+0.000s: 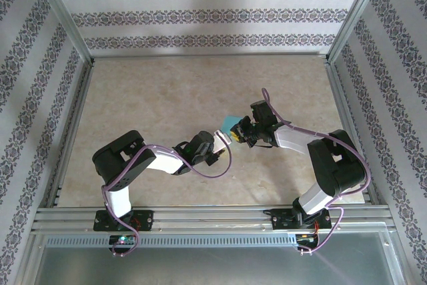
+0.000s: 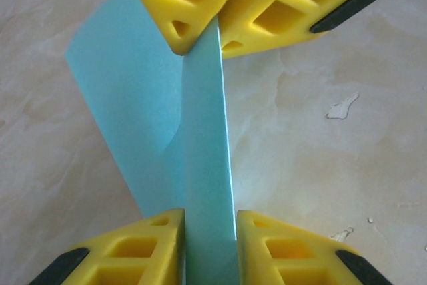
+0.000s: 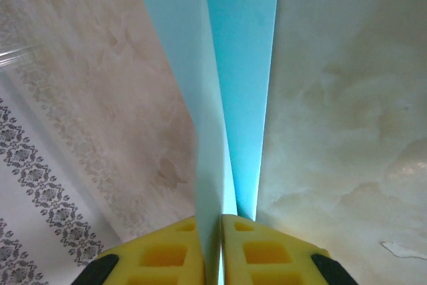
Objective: Fold a paper plane with a square sheet of paper (pick it up from the middle)
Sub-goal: Fold the wing for the fifth time at the center of the table.
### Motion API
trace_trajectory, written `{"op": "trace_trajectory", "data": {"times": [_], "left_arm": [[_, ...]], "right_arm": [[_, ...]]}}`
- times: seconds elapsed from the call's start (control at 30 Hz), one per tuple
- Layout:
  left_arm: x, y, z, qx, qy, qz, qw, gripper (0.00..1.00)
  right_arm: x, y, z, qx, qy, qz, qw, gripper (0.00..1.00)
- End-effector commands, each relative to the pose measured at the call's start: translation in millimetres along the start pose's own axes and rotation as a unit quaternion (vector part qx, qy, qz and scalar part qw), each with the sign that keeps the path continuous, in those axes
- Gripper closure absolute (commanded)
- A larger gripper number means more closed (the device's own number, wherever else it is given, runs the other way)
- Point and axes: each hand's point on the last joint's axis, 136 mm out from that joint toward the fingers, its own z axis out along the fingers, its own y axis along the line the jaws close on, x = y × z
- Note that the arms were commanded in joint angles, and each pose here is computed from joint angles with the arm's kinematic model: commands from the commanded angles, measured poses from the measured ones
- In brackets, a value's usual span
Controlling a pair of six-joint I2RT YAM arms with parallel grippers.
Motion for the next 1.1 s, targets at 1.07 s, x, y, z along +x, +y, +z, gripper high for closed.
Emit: {"op": "trace_trajectory", "data": {"times": [1.07], "left_arm": [[-23,-11,-3,0.031,-0.024,-0.025,0.999,0.73]], "right_arm": [[3,-15,5,0.040,0.019,-0.005,0.999,0.93]]}}
